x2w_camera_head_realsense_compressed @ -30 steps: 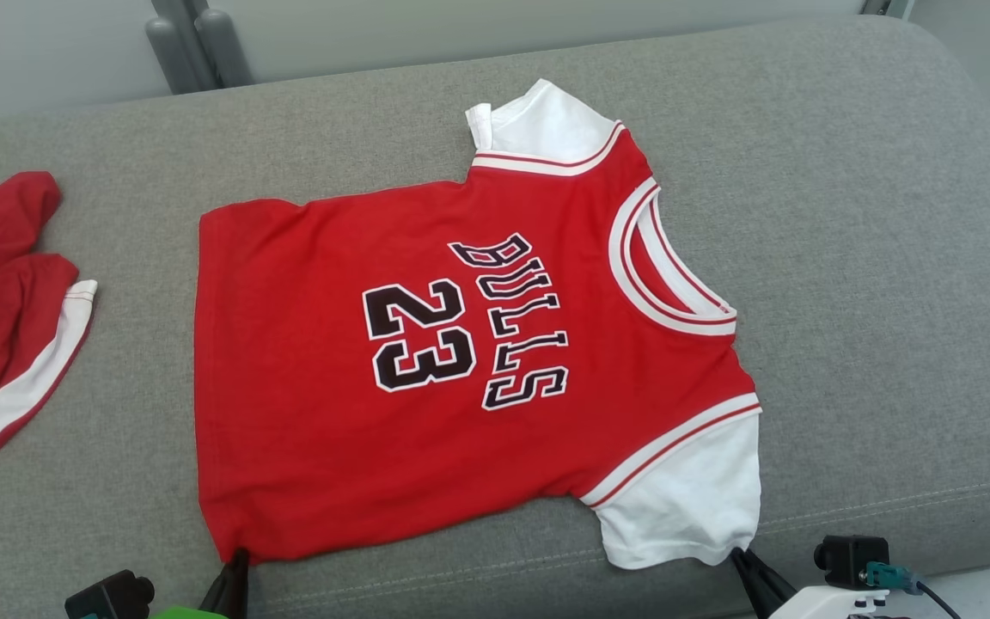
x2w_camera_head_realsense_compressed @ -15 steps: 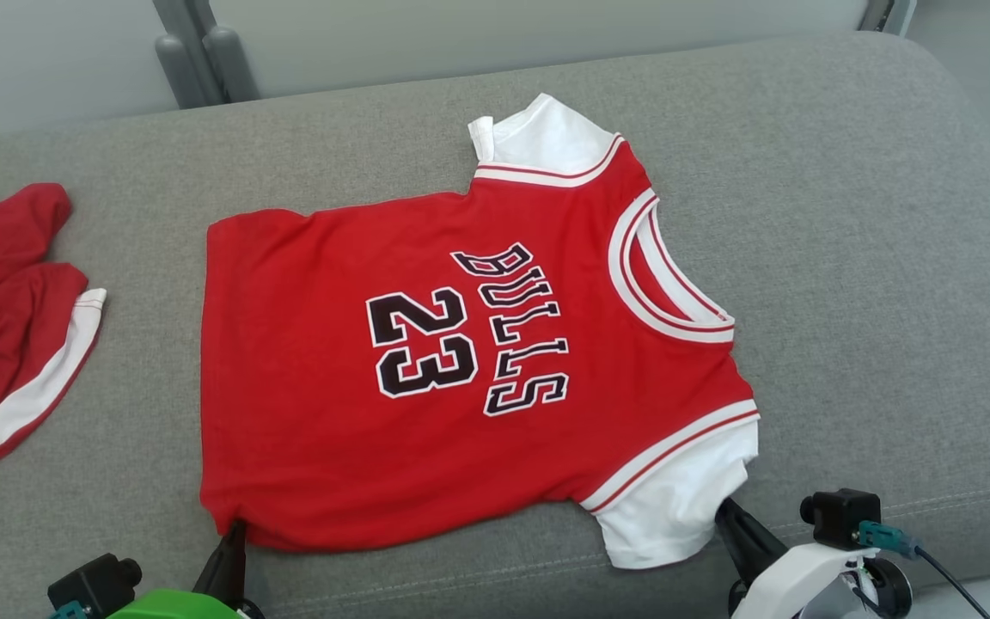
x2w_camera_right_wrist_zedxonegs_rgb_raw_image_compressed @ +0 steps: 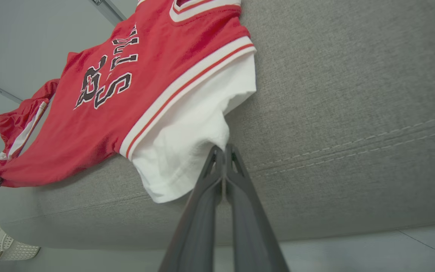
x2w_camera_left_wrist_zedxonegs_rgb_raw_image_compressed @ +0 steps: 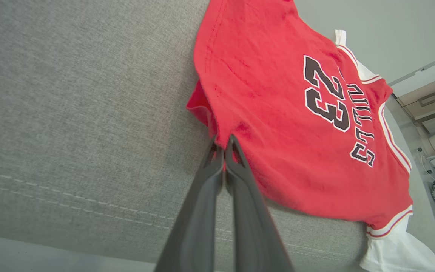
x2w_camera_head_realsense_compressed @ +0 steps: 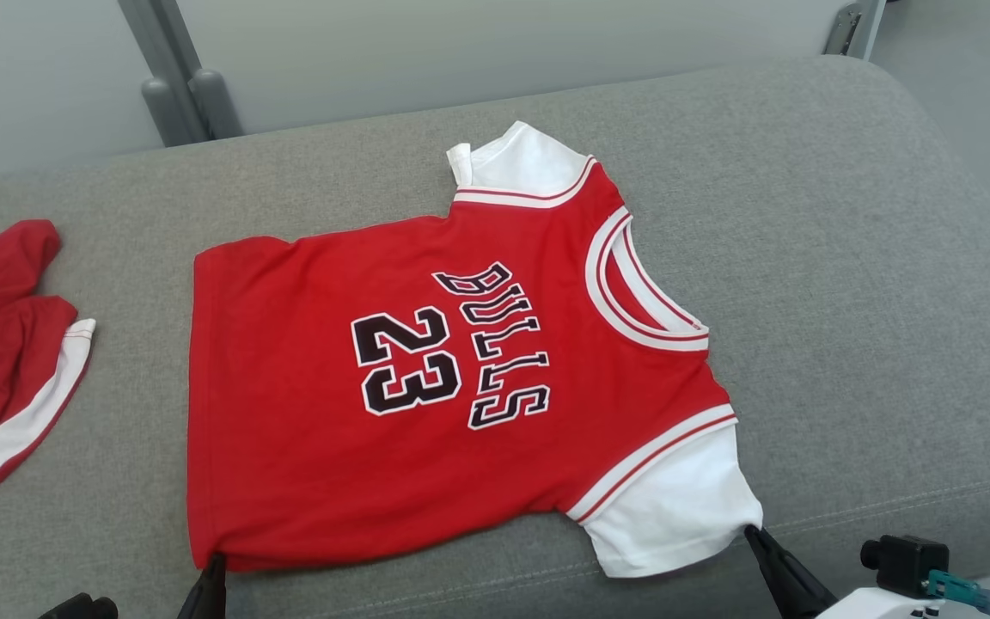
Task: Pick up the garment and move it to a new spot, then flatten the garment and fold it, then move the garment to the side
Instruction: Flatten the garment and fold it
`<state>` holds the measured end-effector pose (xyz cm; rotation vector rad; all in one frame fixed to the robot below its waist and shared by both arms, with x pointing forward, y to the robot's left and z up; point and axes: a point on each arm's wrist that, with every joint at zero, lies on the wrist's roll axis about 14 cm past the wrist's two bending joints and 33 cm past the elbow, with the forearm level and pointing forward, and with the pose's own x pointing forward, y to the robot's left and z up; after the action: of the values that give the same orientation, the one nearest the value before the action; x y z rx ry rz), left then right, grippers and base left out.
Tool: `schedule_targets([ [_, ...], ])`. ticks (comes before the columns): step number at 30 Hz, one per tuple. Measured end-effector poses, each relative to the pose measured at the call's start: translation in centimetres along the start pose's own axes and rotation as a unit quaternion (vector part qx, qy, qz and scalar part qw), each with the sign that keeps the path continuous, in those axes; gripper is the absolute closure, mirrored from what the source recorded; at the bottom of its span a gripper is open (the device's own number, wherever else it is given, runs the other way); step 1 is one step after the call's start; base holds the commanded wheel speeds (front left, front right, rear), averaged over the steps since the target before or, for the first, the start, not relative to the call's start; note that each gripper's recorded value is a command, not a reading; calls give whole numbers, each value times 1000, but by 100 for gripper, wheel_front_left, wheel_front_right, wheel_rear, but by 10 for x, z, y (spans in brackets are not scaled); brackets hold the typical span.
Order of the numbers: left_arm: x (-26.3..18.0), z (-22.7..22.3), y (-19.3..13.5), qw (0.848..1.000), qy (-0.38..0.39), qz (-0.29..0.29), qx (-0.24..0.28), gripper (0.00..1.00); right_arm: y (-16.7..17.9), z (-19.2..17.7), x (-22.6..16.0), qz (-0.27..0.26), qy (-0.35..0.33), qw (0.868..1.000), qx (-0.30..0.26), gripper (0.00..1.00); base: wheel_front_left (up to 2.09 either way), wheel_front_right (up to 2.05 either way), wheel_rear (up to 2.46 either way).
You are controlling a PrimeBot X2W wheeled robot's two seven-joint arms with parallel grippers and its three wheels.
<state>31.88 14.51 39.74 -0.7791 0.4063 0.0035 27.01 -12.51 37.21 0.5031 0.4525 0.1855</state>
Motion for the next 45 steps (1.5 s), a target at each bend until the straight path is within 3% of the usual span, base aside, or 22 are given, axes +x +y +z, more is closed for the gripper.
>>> schedule_targets([
  [24,-29,2,11,999,-11,27,-13,100,-25,-10,-55,-40,17,996,75,100,0,0,0],
  [34,-22,15,-4,1000,-12,4,-6,100,24,26,-34,31,-24,987,158,100,0,0,0],
  [45,-14,19,-9,1000,22,-4,22,100,31,95,-10,76,-81,982,155,100,0,0,0],
])
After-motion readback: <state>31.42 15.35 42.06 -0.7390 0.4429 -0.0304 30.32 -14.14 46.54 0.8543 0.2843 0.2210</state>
